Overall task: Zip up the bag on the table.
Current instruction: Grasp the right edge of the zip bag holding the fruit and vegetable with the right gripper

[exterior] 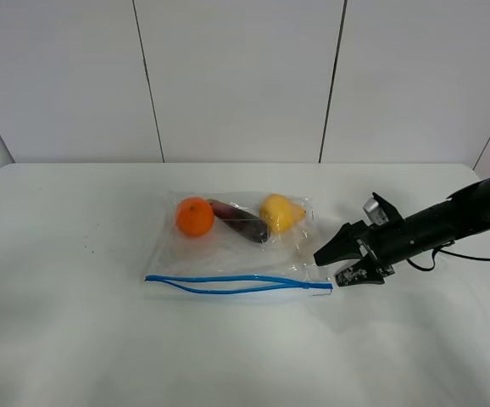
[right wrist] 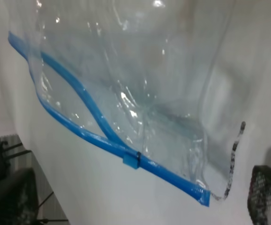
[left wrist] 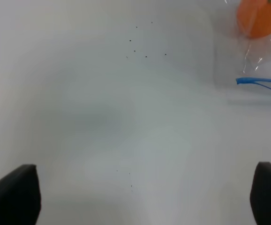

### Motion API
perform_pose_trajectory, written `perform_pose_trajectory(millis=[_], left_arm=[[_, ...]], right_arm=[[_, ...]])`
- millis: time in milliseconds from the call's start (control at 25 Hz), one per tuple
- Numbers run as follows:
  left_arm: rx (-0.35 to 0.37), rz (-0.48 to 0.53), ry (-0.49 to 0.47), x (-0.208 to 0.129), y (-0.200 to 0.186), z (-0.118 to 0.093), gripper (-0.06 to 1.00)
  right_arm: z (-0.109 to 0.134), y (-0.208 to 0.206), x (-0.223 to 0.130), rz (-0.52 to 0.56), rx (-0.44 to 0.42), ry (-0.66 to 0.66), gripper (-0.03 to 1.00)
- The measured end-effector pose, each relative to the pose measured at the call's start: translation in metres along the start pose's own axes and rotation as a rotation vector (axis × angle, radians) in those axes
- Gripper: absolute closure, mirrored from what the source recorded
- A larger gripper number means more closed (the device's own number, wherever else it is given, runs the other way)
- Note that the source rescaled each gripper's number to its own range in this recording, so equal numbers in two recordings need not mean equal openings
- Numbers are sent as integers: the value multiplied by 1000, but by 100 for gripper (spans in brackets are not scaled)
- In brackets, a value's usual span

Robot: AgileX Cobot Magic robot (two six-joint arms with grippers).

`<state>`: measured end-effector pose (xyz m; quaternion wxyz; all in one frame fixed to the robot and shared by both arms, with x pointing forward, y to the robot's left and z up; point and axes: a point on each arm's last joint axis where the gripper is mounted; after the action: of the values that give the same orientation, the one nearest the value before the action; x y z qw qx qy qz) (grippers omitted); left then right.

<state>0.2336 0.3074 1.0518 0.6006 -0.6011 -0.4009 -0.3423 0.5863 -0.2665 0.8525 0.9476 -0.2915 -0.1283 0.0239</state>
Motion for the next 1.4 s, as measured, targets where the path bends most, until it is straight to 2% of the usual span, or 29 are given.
perform_pose_trajectory(millis=[200,600,880,960,1080,1200,1400], left_arm=[[0,0,0,0,0,0,-5],[0,0,0,0,0,0,-5],[0,0,0,0,0,0,-5],[0,0,0,0,0,0,-5],[0,0,0,0,0,0,-5],[0,0,0,0,0,0,-5],[0,0,0,0,0,0,-5]], right_arm=[[0,3,3,-30,12,12,-3],[20,32,4,24,35,-38,-3],[22,34,4,28,36,-41,-2],[22,34,4,28,36,-41,7],[22,34,4,28,35,-41,31],[22,34,4,28,35,-41,60],[22,34,4,30,34,-43,91]])
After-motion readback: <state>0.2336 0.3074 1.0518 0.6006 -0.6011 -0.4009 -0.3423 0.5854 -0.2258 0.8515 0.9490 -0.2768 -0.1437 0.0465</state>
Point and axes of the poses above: a point on each arm's last joint axis where the gripper is mounted, y pointing out along that axis toward the gripper, z along the wrist's bending axis when the last joint is at zero, x = y × z, and after that the axes turned 6 degrees about -y, right-handed
